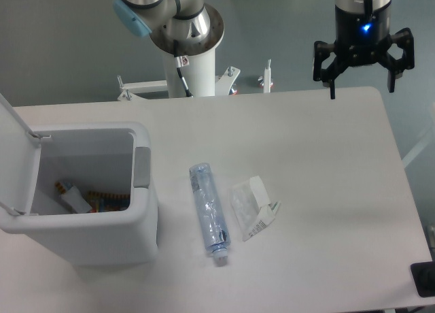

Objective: Place the trash in the trash can

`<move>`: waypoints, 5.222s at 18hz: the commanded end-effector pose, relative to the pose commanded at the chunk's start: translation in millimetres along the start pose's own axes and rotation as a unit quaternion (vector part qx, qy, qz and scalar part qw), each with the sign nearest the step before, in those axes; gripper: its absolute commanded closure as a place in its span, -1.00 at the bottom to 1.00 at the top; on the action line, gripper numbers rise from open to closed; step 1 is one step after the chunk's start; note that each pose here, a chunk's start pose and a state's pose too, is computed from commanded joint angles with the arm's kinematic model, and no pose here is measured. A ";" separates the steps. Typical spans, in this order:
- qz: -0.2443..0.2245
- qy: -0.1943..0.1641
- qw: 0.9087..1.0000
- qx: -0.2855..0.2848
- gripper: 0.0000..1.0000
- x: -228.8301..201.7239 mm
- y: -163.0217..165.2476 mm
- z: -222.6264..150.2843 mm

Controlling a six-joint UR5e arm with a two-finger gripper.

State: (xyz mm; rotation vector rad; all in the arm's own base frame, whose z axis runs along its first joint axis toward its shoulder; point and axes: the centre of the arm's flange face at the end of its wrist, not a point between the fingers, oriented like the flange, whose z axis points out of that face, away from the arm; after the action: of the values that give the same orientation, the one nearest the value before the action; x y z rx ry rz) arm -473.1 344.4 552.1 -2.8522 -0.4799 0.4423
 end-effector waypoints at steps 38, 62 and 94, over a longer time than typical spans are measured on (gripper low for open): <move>0.026 0.143 0.984 -0.107 -1.00 177.2 9.5 280.6; 0.003 0.085 0.992 -0.096 0.96 152.8 -5.5 264.5; -0.117 0.264 0.941 0.177 0.92 364.7 -85.2 -77.1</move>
State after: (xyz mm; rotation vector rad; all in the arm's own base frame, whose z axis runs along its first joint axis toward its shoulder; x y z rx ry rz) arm -143.3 537.8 552.5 -2.3850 -0.5539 -0.2571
